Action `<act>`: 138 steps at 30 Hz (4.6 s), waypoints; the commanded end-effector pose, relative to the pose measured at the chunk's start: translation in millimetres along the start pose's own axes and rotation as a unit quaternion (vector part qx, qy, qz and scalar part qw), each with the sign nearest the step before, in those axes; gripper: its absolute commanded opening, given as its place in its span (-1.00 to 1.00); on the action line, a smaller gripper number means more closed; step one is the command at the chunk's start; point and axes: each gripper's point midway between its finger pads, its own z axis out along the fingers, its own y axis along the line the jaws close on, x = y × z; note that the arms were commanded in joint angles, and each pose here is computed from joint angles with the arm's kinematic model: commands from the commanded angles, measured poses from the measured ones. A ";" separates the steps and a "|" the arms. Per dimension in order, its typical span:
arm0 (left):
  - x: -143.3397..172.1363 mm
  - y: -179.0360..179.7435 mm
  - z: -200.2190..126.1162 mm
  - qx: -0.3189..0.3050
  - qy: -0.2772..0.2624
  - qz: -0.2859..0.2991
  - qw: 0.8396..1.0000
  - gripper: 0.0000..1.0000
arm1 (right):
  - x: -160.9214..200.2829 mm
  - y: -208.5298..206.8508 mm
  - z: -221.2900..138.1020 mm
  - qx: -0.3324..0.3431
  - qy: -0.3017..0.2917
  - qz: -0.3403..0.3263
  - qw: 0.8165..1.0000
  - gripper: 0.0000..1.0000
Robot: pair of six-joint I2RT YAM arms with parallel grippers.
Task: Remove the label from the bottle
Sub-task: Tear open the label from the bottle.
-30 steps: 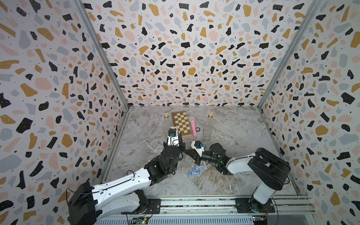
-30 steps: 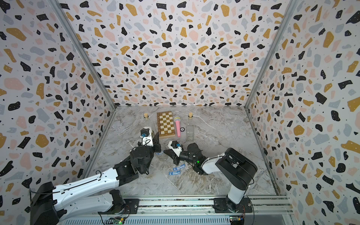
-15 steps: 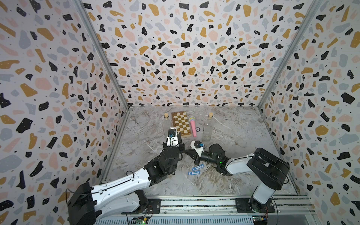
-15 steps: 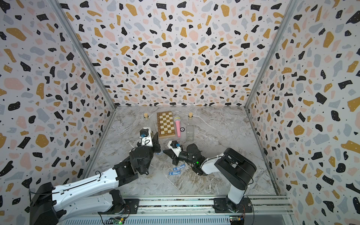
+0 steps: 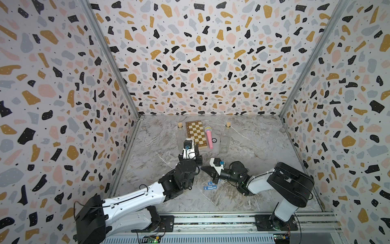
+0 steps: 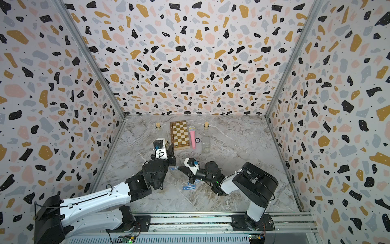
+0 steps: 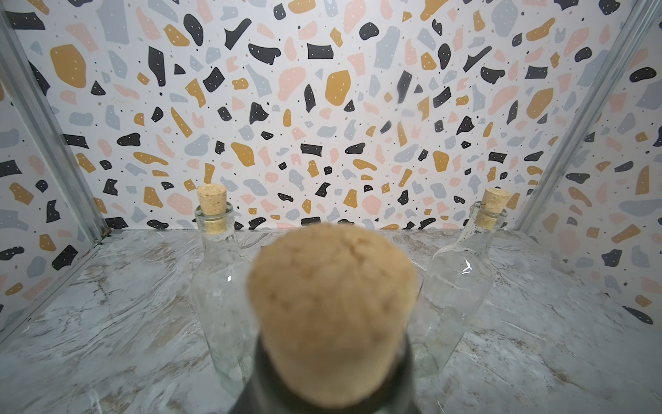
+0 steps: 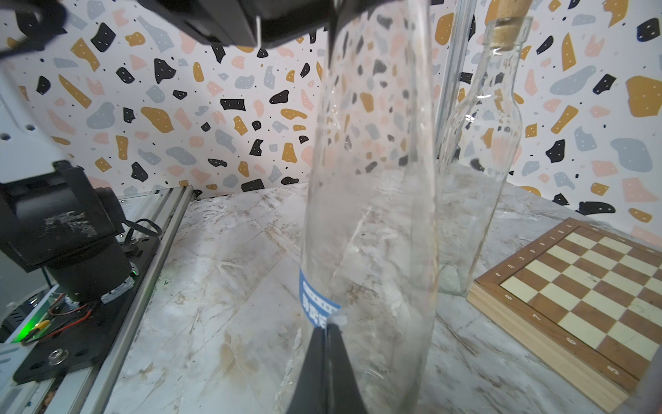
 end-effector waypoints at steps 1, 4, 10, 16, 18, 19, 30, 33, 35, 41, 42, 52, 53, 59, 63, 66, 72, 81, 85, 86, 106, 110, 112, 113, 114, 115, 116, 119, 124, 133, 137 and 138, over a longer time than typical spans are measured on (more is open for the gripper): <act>11.1 0.3 1.6 -0.004 0.007 -0.003 1.000 -1.00 | -24.5 18.8 -3.8 -0.038 -0.038 -0.021 0.998 -1.00; 13.6 -0.5 2.3 -0.002 0.005 0.000 1.000 -1.00 | -24.4 21.8 -5.0 -0.045 -0.038 -0.021 0.998 -1.00; 16.5 -0.1 3.2 -0.005 0.004 0.006 1.000 -1.00 | -25.1 24.9 -6.8 -0.053 -0.038 -0.022 0.998 -1.00; 16.6 0.2 3.4 -0.006 0.002 0.007 1.000 -1.00 | -24.1 26.5 -6.7 -0.056 -0.035 -0.022 0.998 -1.00; 17.9 0.1 3.6 -0.006 0.004 0.009 1.000 -1.00 | -24.1 27.6 -6.3 -0.059 -0.035 -0.022 0.997 -1.00; 17.2 0.3 3.4 -0.006 0.003 0.008 1.000 -1.00 | -24.4 27.5 -6.0 -0.059 -0.035 -0.022 0.997 -1.00; 18.9 0.6 3.6 -0.007 0.003 0.009 1.000 -1.00 | -23.0 30.5 -4.5 -0.066 -0.031 -0.025 0.997 -1.00; 19.3 0.8 3.9 -0.008 0.004 0.009 1.000 -1.00 | -22.8 30.1 -4.2 -0.066 -0.031 -0.025 0.997 -1.00; 18.7 0.4 3.8 -0.007 0.004 0.009 1.000 -1.00 | -22.3 29.9 -3.8 -0.065 -0.029 -0.026 0.997 -1.00; 19.1 -0.4 4.6 -0.007 0.005 0.007 1.000 -1.00 | -22.0 29.6 -3.4 -0.064 -0.029 -0.027 0.997 -1.00; 18.8 -1.0 4.7 -0.007 0.006 0.007 1.000 -1.00 | -22.0 29.6 -3.4 -0.065 -0.028 -0.027 0.997 -1.00; 19.5 -2.3 5.5 -0.007 0.010 0.004 1.000 -1.00 | -22.7 29.2 -2.1 -0.065 -0.028 -0.023 0.997 -1.00; 19.2 -2.6 5.4 -0.007 0.011 0.004 1.000 -1.00 | -22.4 29.4 -2.0 -0.066 -0.027 -0.022 0.997 -1.00; 19.7 -2.8 5.4 -0.007 0.011 0.003 1.000 -1.00 | -22.2 31.1 -1.6 -0.070 -0.027 -0.021 0.997 -1.00; 19.6 -2.5 5.8 -0.008 0.011 0.003 1.000 -1.00 | -23.2 32.7 -1.4 -0.072 -0.029 -0.022 0.997 -1.00; 19.6 -2.6 5.7 -0.008 0.011 0.003 1.000 -1.00 | -24.4 34.0 -1.4 -0.074 -0.031 -0.023 0.997 -1.00; 19.8 -2.5 5.8 -0.008 0.012 0.003 1.000 -1.00 | -24.8 36.7 -1.3 -0.079 -0.031 -0.025 0.996 -1.00; 21.2 -2.5 6.0 -0.009 0.013 0.004 1.000 -1.00 | -26.4 39.7 -0.7 -0.083 -0.034 -0.029 0.996 -1.00; 21.4 -2.8 6.1 -0.008 0.013 0.004 1.000 -1.00 | -25.9 41.2 -0.6 -0.086 -0.033 -0.030 0.995 -1.00; 21.3 -2.8 6.0 -0.008 0.013 0.003 1.000 -1.00 | -25.7 41.4 -0.3 -0.087 -0.033 -0.030 0.995 -1.00; 21.6 -3.1 5.7 -0.007 0.013 0.003 1.000 -1.00 | -26.2 45.8 1.1 -0.099 -0.032 -0.030 0.994 -1.00; 20.5 -3.4 5.9 -0.007 0.012 0.002 1.000 -1.00 | -26.1 45.8 1.5 -0.100 -0.032 -0.030 0.994 -1.00; 20.7 -3.7 5.9 -0.006 0.013 0.002 1.000 -1.00 | -25.8 45.9 1.5 -0.100 -0.031 -0.030 0.994 -1.00; 20.8 -4.1 5.8 -0.005 0.013 0.002 1.000 -1.00 | -25.9 45.9 1.5 -0.100 -0.032 -0.030 0.994 -1.00; 21.1 -3.9 6.1 -0.006 0.013 0.003 1.000 -1.00 | -26.1 45.9 1.4 -0.100 -0.032 -0.031 0.994 -1.00; 21.1 -3.7 5.9 -0.006 0.013 0.003 1.000 -1.00 | -26.0 46.0 1.4 -0.101 -0.032 -0.030 0.994 -1.00; 21.0 -4.1 5.9 -0.005 0.013 0.002 1.000 -1.00 | -26.7 45.9 1.3 -0.100 -0.033 -0.031 0.994 -1.00; 21.4 -3.6 5.9 -0.006 0.013 0.003 1.000 -1.00 | -27.9 46.1 1.4 -0.101 -0.034 -0.031 0.994 -1.00; 21.5 -3.4 5.9 -0.006 0.013 0.003 1.000 -1.00 | -28.6 46.7 1.6 -0.102 -0.035 -0.032 0.994 -1.00; 21.2 -3.0 5.5 -0.006 0.013 0.003 1.000 -1.00 | -29.3 47.6 2.0 -0.104 -0.036 -0.033 0.993 -1.00; 20.9 -3.2 5.5 -0.006 0.012 0.002 1.000 -1.00 | -29.7 47.5 2.3 -0.104 -0.036 -0.033 0.993 -1.00; 21.0 -3.3 5.4 -0.006 0.012 0.002 1.000 -1.00 | -29.8 47.2 2.1 -0.104 -0.036 -0.033 0.993 -1.00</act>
